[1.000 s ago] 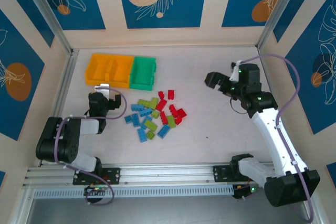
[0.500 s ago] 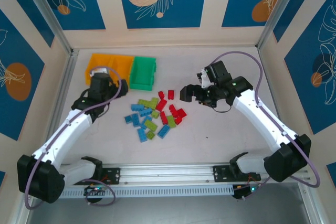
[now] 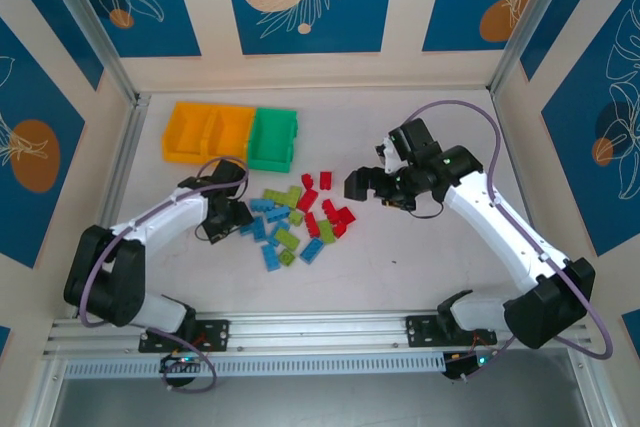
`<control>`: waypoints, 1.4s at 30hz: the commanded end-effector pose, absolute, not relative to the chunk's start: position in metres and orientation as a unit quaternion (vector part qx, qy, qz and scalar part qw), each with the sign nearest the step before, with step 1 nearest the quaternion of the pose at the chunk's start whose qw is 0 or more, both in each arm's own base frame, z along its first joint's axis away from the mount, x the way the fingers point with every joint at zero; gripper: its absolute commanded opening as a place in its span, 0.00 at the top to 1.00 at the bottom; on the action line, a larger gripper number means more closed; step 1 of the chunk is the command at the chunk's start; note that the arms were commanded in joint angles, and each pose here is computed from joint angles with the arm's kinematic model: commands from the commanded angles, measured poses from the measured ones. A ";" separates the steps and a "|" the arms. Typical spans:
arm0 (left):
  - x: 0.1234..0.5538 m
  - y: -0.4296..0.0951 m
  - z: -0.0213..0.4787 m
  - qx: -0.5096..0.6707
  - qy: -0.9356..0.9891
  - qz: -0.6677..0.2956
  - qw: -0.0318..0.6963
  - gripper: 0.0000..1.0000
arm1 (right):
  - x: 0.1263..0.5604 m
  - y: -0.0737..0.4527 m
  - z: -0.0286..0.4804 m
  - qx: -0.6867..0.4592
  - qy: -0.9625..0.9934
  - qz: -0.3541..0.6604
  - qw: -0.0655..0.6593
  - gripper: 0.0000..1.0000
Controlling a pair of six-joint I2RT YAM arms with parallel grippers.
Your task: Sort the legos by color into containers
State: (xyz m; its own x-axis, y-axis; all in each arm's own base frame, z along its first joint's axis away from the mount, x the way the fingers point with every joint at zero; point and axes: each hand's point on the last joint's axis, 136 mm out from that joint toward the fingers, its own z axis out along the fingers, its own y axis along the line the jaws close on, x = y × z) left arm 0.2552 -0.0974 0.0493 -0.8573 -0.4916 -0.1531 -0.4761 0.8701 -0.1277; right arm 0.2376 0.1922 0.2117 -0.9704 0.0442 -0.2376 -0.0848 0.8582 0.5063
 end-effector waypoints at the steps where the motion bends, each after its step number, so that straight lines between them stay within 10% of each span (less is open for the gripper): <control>1: 0.257 -0.106 0.051 -0.264 0.960 -0.061 0.074 0.36 | 0.225 0.186 0.208 -0.004 0.960 0.257 0.108 0.01; 14: 0.265 -0.116 0.027 -0.239 0.969 -0.059 0.036 0.33 | 0.220 0.182 0.205 0.001 0.963 0.250 0.105 0.01; 29: 0.267 -0.102 0.044 -0.237 0.970 -0.030 0.037 0.71 | 0.223 0.181 0.219 0.000 0.959 0.254 0.123 0.01; 42: 0.428 0.001 0.182 -0.321 0.918 -0.063 0.223 0.74 | 0.236 0.182 0.238 0.002 0.953 0.258 0.156 0.01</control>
State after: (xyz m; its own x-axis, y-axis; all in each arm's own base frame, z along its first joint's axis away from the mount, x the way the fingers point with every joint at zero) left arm 0.4107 -0.0257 0.1938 -0.6870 -0.6169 -0.3840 -0.5297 0.7869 -0.3165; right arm 0.2344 0.1818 0.2236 -0.9598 0.0662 -0.2727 -0.0763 0.8736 0.4807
